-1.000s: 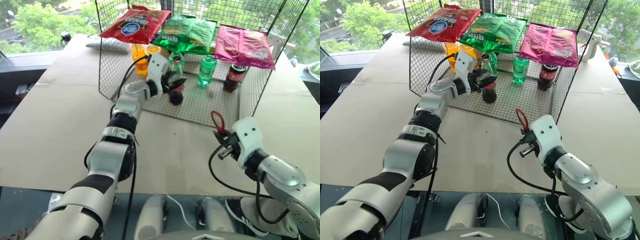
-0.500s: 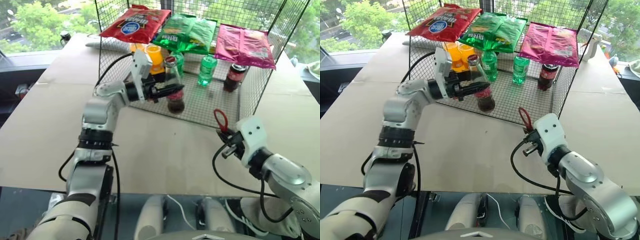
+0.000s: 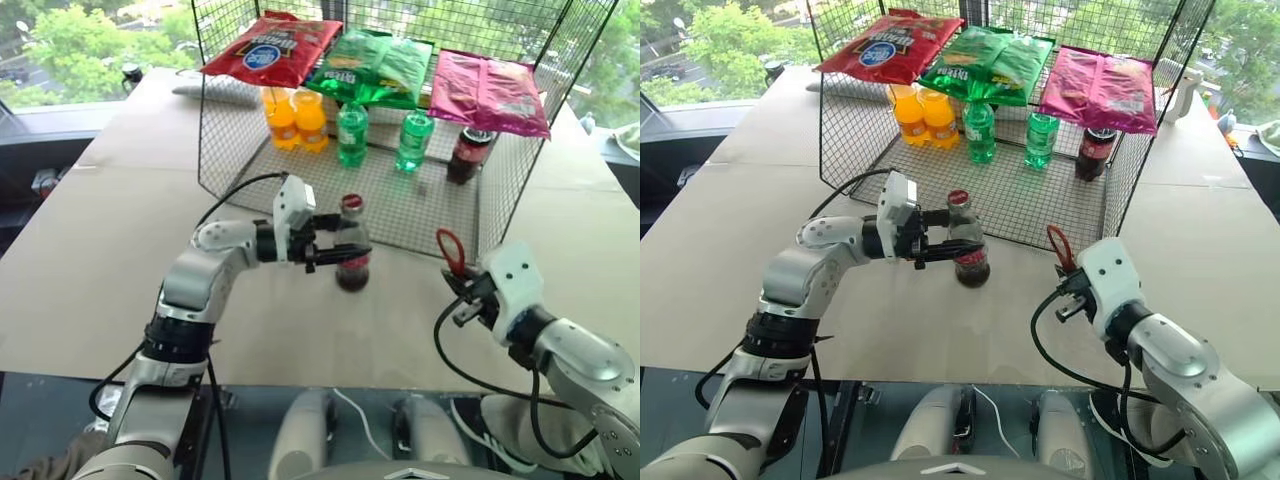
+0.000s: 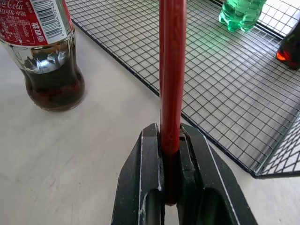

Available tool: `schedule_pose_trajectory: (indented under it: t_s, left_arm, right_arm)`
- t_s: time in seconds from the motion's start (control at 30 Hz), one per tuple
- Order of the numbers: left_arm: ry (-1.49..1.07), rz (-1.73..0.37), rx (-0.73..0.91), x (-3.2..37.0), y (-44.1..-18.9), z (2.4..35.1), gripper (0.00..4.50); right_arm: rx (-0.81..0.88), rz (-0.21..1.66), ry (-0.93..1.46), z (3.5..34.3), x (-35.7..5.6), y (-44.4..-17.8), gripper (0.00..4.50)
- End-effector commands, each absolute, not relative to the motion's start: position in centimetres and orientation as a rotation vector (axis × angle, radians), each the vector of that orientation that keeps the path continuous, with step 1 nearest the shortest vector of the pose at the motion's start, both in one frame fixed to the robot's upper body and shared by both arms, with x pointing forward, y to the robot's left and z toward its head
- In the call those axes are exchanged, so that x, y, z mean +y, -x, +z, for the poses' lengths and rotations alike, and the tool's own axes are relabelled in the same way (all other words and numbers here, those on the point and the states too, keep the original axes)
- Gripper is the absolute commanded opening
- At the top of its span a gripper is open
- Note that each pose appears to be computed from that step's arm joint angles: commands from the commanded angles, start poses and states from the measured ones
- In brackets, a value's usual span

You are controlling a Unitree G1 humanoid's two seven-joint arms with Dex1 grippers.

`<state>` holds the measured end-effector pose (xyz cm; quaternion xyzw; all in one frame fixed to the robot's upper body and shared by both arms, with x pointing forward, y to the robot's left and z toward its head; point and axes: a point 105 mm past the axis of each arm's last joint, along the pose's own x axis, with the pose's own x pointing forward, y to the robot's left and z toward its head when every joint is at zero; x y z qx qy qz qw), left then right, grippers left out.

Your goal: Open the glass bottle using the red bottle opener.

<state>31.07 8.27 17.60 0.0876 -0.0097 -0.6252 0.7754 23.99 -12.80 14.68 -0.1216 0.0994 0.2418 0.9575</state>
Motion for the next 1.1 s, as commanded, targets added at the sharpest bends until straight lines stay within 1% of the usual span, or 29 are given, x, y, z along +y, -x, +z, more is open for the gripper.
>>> schedule_pose_trajectory:
  t_s: [0.03, 0.07, 0.13, 0.17, 0.2, 0.23, 0.73, 1.1]
  left_arm:
    - [-0.223, -1.373, -0.102, 8.0, -30.6, 18.6, 2.25]
    - [-0.217, -1.374, -0.106, 8.0, -30.6, 18.7, 2.25]
    - [-0.216, -1.371, -0.115, 8.1, -30.7, 18.7, 3.27]
    - [-0.216, -1.372, -0.114, 8.1, -30.6, 18.7, 3.62]
    - [-0.216, -1.373, -0.114, 8.2, -30.6, 18.7, 4.11]
    - [-0.215, -1.374, -0.114, 8.3, -30.6, 18.7, 4.41]
    - [-0.193, -1.376, -0.141, 8.8, -30.3, 19.9, 4.41]
    - [-0.180, -1.393, -0.137, 8.6, -30.0, 20.1, 4.41]
  right_arm:
    - [0.134, 0.486, 0.262, 15.9, -12.6, -23.7, 0.00]
    - [0.135, 0.486, 0.262, 15.9, -12.6, -23.6, 0.00]
    - [0.136, 0.484, 0.260, 15.8, -12.6, -23.6, 0.00]
    - [0.137, 0.484, 0.259, 15.8, -12.6, -23.6, 0.00]
    - [0.137, 0.484, 0.258, 15.7, -12.6, -23.6, 0.00]
    - [0.137, 0.483, 0.257, 15.7, -12.6, -23.6, 0.00]
    - [0.116, 0.500, 0.269, 16.0, -12.4, -24.0, 0.00]
    - [0.104, 0.514, 0.281, 16.4, -12.3, -24.2, 0.00]
